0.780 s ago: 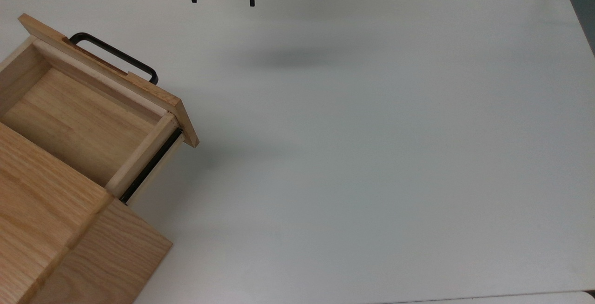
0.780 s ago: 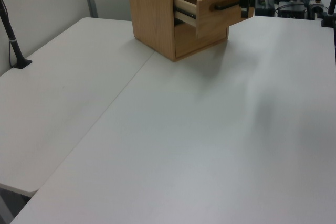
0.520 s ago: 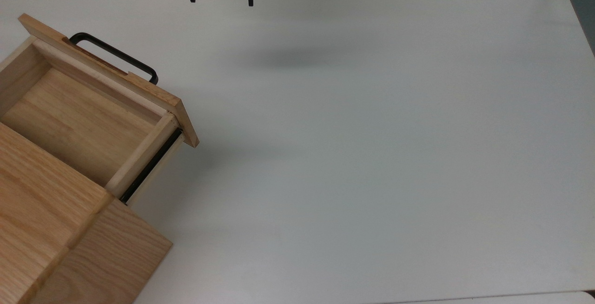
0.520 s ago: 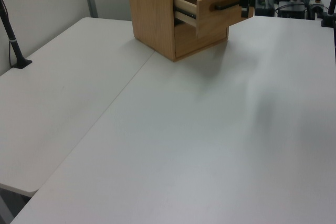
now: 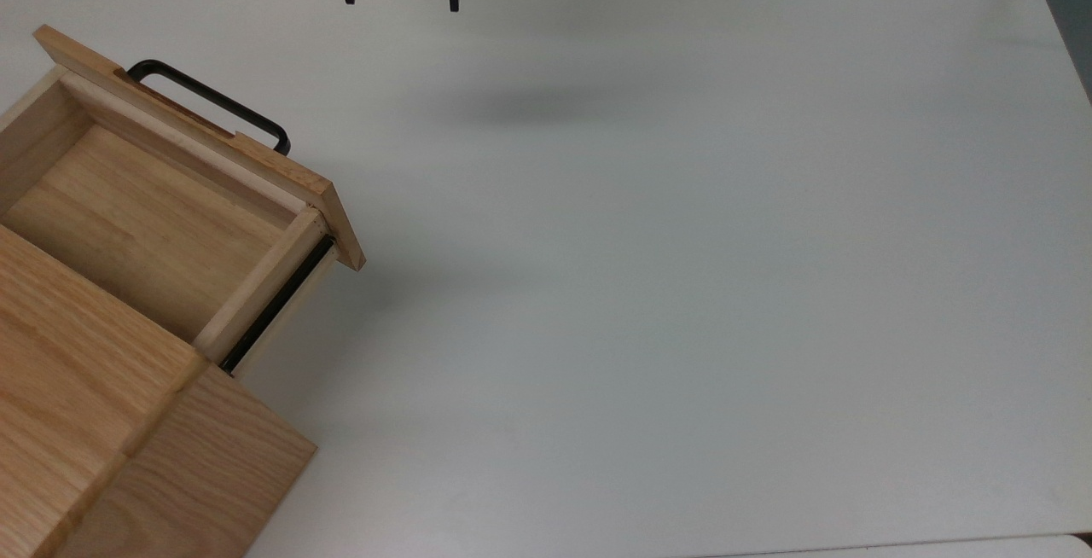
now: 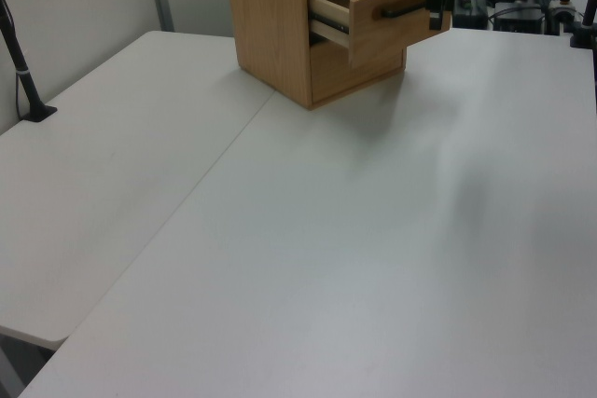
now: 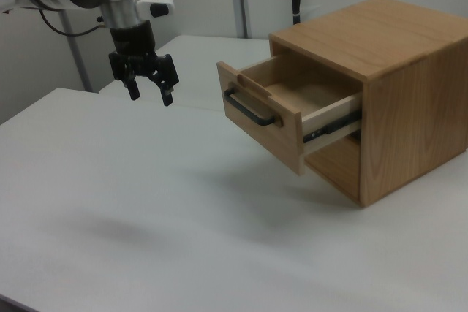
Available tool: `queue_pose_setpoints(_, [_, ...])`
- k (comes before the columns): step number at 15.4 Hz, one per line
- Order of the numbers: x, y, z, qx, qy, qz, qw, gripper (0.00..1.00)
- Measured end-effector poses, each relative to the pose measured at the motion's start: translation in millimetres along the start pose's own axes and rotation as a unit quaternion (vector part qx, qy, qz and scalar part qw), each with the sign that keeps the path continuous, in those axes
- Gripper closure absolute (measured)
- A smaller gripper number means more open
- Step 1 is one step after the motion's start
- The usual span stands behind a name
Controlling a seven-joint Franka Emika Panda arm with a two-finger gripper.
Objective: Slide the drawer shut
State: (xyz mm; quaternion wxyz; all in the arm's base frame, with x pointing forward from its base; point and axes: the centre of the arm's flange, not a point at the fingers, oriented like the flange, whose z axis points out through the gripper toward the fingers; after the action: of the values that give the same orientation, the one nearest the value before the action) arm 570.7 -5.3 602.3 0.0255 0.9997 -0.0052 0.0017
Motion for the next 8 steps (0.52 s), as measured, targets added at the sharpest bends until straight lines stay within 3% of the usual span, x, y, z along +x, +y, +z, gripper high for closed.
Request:
queue_pose_setpoints(1, [0,0,0,0.000,0.000,0.000,1.0000,0.03])
queue_pose_setpoints(3, [0,1,-1,0.000,0.001,0.002,1.0000,0.17])
queue_pose_setpoints(7, [0,15,-1,0.000,0.001,0.018,0.9998,0.64])
queue_pose_setpoints(8, [0,23,-1,0.000,0.001,0.028,0.9996,0.72])
